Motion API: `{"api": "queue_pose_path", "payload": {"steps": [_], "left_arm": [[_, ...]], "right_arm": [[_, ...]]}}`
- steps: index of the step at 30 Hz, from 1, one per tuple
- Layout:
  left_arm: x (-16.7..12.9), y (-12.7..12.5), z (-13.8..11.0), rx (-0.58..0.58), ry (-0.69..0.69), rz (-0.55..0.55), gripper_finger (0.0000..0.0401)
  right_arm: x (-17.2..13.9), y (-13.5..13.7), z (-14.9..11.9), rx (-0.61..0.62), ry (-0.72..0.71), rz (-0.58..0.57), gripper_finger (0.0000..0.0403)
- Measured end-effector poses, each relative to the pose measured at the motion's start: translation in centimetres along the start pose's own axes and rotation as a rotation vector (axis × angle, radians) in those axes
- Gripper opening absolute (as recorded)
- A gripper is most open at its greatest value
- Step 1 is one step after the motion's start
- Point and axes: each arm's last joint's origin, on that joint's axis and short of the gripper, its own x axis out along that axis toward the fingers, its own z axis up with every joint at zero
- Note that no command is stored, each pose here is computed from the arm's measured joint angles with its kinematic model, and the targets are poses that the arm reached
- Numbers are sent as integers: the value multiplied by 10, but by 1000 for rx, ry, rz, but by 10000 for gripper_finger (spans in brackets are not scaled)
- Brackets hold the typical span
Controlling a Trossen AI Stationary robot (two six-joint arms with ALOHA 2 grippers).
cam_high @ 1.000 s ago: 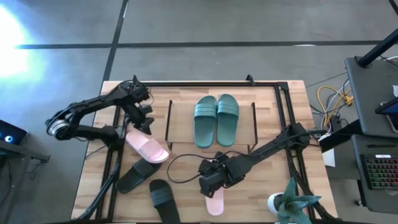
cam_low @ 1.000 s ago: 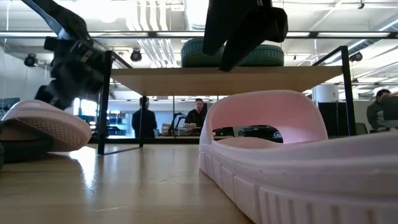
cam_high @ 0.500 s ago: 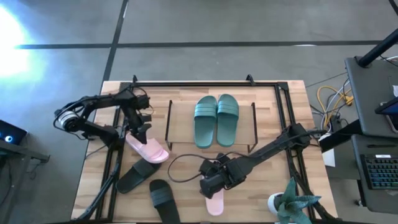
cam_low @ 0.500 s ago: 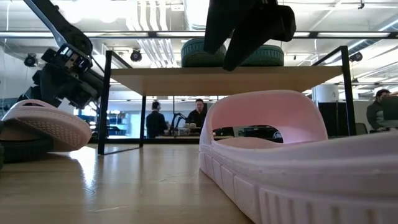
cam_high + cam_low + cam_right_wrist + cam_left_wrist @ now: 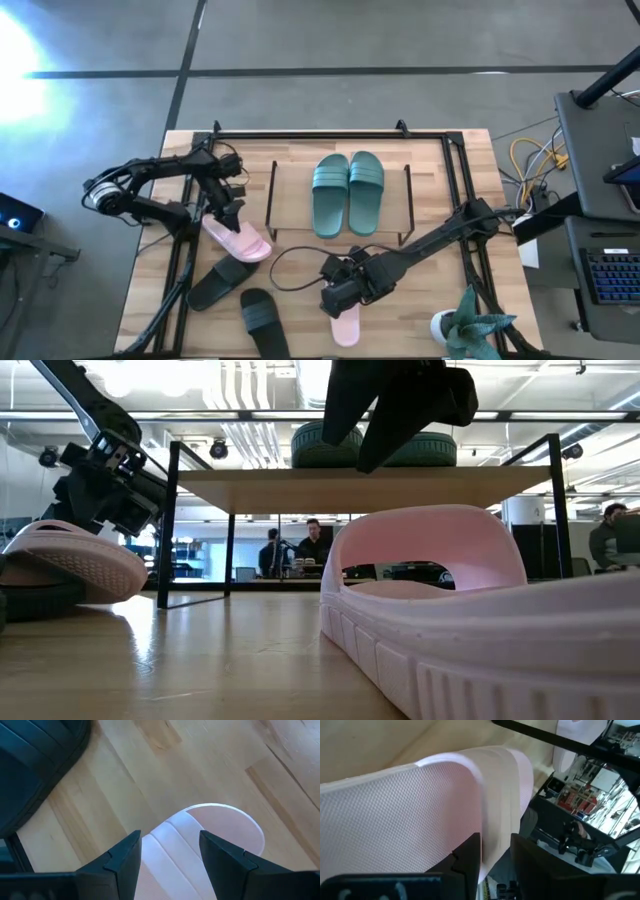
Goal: Pick and place slides into the shelf
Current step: Move the top pink slipper to the right of the bottom pink slipper
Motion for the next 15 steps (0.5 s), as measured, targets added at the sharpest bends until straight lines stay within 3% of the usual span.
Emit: {"api": "queue_pose_path", "payload": {"steps": [5,10,15], "left_arm": [[7,-6,-1,32,12,15,81],[10,-15,-2,93,25,29,12],[-3,-42,-6,172,-34,24,3]], "right_arm": [[0,0,0,3,0,1,192],[0,0,0,19,-1,1,192],[-1,0,1,53,-23,-3,191]]}}
